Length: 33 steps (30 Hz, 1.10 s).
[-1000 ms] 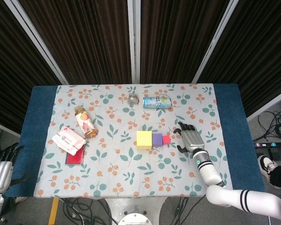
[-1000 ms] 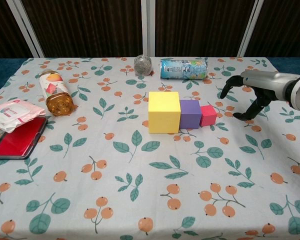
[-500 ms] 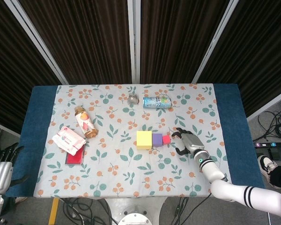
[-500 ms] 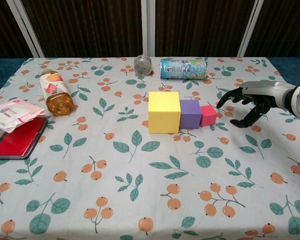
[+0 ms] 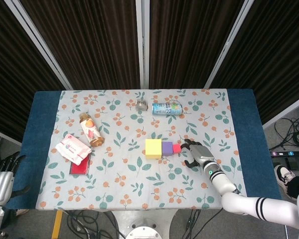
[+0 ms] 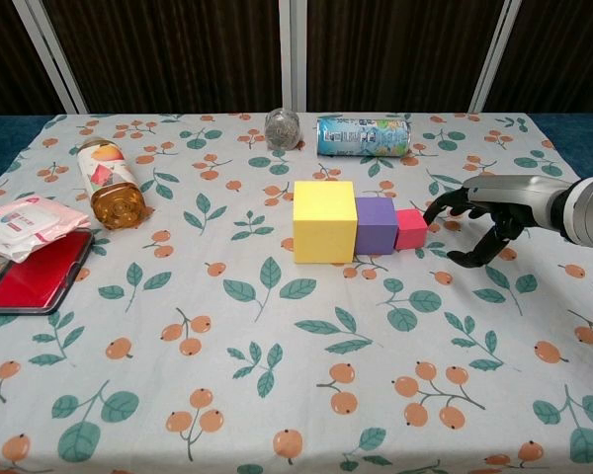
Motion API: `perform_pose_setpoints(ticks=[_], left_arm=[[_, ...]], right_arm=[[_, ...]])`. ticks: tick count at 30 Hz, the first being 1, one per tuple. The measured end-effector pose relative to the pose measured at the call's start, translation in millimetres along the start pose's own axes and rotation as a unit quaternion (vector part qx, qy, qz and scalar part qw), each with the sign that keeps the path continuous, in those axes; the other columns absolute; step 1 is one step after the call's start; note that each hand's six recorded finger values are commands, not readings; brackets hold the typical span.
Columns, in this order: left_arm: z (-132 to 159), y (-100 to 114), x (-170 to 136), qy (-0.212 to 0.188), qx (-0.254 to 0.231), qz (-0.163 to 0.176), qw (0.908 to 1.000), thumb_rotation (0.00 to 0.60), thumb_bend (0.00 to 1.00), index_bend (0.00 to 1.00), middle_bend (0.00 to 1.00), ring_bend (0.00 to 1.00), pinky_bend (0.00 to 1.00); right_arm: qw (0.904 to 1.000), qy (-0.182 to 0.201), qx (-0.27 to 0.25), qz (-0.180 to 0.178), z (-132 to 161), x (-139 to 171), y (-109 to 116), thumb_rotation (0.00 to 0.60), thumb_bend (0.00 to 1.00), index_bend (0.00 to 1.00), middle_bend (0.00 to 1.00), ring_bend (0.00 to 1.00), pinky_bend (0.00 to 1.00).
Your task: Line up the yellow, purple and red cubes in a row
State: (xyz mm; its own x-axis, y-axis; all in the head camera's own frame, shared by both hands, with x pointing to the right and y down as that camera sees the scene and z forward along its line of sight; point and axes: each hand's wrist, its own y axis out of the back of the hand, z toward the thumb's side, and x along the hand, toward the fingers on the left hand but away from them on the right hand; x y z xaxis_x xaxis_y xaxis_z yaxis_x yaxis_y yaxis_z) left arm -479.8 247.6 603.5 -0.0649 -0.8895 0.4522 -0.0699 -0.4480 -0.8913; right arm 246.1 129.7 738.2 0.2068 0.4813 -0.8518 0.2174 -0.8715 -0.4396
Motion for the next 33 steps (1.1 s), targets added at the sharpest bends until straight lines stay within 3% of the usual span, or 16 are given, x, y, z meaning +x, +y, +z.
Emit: perform_pose_setpoints(ticks=[23, 29, 33], left_arm=[[-2.1, -0.1, -0.9, 0.002, -0.002, 0.001, 1.0, 0.6, 0.09, 0.2, 0.18, 0.13, 0.17], [-0.8, 2.5, -0.8, -0.001, -0.003, 0.006, 1.0, 0.6, 0.09, 0.2, 0.18, 0.13, 0.17], [-0.8, 4.5, -0.4, 0.0, -0.005, 0.008, 1.0, 0.6, 0.09, 0.2, 0.18, 0.13, 0.17]], right_arm=[[0.9999, 0.006, 0.015, -0.006, 9.8, 0.0, -2.0, 0.6, 0.37, 0.2, 0.0, 0.0, 0.0], [0.9986, -0.002, 0.021, -0.048, -5.5, 20.3, 25.6, 0.6, 0.37, 0.2, 0.0, 0.0, 0.0], [0.9934, -0.007, 0.028, -0.111, -22.0, 45.9, 55.0, 0.6, 0.37, 0.2, 0.0, 0.0, 0.0]])
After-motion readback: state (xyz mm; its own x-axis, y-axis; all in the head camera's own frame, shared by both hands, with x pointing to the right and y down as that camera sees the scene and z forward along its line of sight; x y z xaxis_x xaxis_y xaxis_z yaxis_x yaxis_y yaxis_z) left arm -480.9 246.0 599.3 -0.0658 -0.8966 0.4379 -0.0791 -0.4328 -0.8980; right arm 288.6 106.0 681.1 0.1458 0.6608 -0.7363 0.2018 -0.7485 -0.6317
